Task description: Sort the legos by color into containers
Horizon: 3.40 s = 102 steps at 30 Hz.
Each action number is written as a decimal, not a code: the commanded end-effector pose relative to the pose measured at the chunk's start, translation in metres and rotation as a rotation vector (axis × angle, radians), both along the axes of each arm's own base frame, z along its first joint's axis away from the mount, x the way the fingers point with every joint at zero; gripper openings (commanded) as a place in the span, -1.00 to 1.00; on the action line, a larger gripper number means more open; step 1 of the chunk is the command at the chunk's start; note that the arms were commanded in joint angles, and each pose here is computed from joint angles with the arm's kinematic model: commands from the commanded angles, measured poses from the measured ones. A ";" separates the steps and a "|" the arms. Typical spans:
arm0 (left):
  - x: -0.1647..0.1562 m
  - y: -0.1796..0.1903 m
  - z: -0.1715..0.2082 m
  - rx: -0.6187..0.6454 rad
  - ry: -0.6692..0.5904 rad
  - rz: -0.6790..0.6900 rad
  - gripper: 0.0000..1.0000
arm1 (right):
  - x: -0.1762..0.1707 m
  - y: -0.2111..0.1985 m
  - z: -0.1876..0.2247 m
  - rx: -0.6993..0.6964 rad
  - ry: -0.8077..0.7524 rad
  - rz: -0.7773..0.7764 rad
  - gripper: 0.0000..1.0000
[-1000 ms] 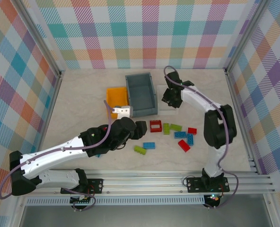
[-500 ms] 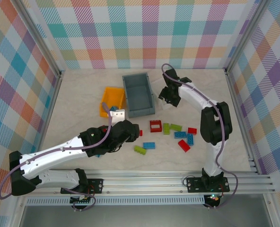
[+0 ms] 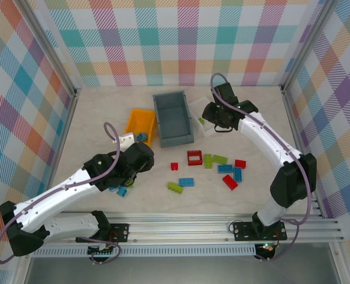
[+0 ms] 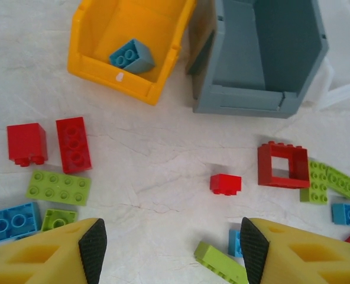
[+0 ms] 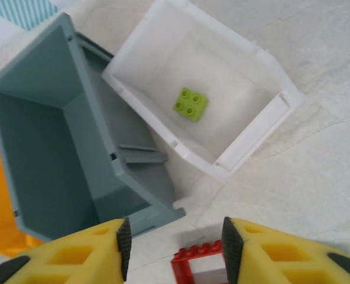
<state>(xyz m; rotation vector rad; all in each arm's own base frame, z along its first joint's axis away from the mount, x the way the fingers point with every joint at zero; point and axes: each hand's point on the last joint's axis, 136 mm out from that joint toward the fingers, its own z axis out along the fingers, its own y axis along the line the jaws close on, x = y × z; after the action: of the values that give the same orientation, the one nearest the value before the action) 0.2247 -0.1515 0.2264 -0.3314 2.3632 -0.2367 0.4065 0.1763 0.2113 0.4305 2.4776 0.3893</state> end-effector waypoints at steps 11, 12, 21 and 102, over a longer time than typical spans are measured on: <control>0.017 0.054 -0.013 -0.045 0.118 0.109 0.26 | 0.099 -0.051 -0.076 -0.337 0.095 0.281 0.24; 0.019 0.056 -0.014 -0.049 0.123 0.114 0.26 | 0.104 -0.051 -0.082 -0.345 0.108 0.296 0.24; 0.031 0.060 -0.028 -0.046 0.166 0.127 0.26 | 0.132 -0.038 -0.108 -0.280 0.150 0.362 0.05; 0.049 0.127 -0.177 -0.017 0.506 0.261 0.21 | -0.222 0.120 -0.044 0.092 -0.024 0.760 0.54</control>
<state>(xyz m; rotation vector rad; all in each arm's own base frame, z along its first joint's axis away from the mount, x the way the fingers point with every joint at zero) 0.2726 -0.0266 0.0572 -0.8169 2.7601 -0.0617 0.1884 0.2849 0.1450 -0.5874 2.5794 0.6775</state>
